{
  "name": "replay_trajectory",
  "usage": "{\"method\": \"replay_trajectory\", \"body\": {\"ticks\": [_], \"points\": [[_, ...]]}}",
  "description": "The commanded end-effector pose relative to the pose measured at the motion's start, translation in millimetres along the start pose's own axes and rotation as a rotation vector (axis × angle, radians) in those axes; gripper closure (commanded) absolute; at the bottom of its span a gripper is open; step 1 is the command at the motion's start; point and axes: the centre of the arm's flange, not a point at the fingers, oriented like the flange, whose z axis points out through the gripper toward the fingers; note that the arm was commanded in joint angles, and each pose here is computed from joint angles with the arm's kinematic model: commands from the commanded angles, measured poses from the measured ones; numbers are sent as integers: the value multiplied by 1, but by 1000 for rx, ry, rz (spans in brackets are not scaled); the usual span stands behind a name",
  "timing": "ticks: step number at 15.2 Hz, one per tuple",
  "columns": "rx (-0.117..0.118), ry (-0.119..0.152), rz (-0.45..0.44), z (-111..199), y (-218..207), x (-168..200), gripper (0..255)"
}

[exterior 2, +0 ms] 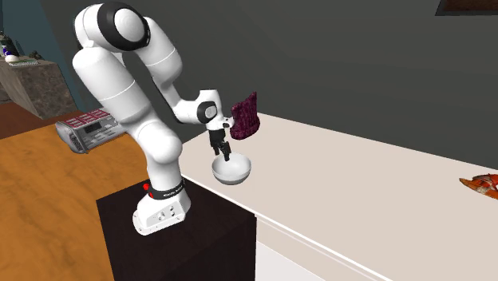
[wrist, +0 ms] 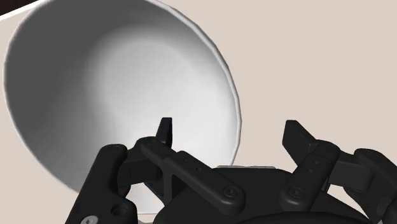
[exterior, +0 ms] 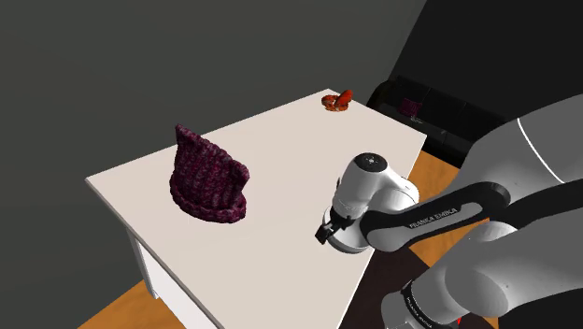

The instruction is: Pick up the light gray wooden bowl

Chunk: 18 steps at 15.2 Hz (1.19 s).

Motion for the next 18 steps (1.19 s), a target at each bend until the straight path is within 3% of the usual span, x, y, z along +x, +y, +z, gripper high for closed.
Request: {"method": "replay_trajectory", "body": {"ticks": [1, 3, 4, 13, 18], "points": [[1, 1, 0, 11, -3, 0, 0], [1, 1, 0, 14, -3, 0, 0], [1, 1, 0, 14, -3, 0, 255], [1, 1, 0, 14, -3, 0, 255], [1, 1, 0, -12, 1, 1, 255]]}}
